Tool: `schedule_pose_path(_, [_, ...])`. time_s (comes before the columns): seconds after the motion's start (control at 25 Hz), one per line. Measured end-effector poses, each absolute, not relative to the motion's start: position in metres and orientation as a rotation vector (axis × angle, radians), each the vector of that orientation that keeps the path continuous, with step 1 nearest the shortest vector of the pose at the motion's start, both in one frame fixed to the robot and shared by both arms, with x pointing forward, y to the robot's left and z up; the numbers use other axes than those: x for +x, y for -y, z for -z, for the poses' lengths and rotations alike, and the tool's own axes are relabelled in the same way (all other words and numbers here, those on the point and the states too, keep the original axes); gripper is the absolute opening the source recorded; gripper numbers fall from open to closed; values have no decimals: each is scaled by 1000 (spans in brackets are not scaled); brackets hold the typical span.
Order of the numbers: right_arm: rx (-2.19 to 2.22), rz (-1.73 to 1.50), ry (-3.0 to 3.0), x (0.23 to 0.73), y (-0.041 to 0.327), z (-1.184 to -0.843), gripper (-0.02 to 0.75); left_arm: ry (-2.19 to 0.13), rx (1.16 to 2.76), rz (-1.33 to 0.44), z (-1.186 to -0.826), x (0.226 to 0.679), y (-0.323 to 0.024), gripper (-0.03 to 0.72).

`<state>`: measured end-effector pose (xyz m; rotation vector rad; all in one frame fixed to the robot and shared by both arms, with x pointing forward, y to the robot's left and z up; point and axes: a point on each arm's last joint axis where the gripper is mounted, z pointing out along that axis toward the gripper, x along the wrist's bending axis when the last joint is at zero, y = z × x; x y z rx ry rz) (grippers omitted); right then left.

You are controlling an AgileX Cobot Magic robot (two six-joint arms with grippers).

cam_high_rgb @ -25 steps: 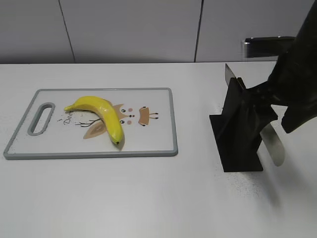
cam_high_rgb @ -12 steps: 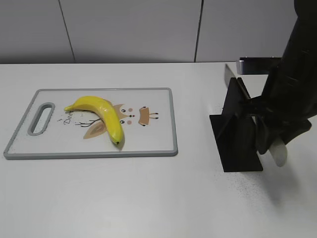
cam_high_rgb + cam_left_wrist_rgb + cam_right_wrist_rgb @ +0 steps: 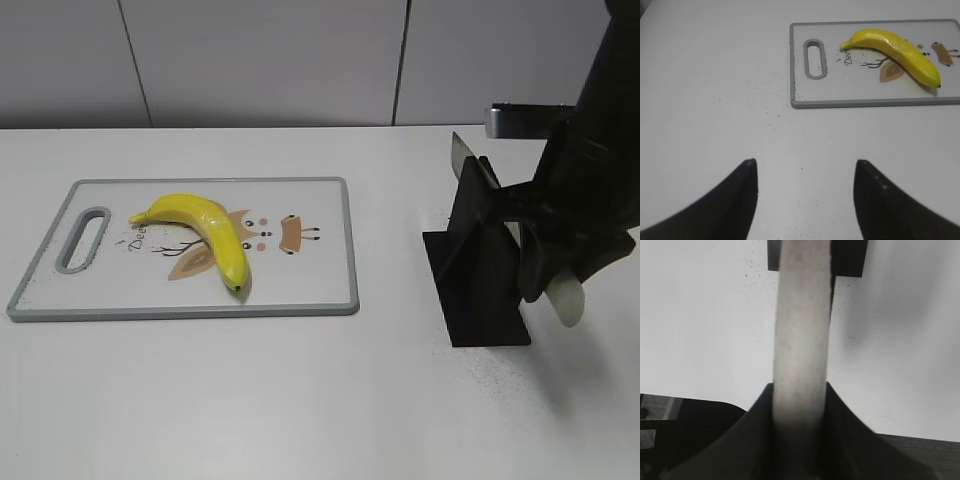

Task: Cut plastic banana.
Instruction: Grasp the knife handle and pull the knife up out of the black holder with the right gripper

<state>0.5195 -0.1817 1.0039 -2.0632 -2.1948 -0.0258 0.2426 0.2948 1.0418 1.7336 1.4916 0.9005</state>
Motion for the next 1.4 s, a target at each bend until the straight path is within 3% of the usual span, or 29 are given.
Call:
schedule_pose_path(0.76, [-2200, 405, 2312, 524, 188, -1095, 168, -1492, 1734, -901, -1042, 243, -295, 589])
schedule_pose_path(1.4, [-2115, 601, 2459, 530, 186, -1134, 167, -1492, 1734, -901, -1042, 243, -295, 589])
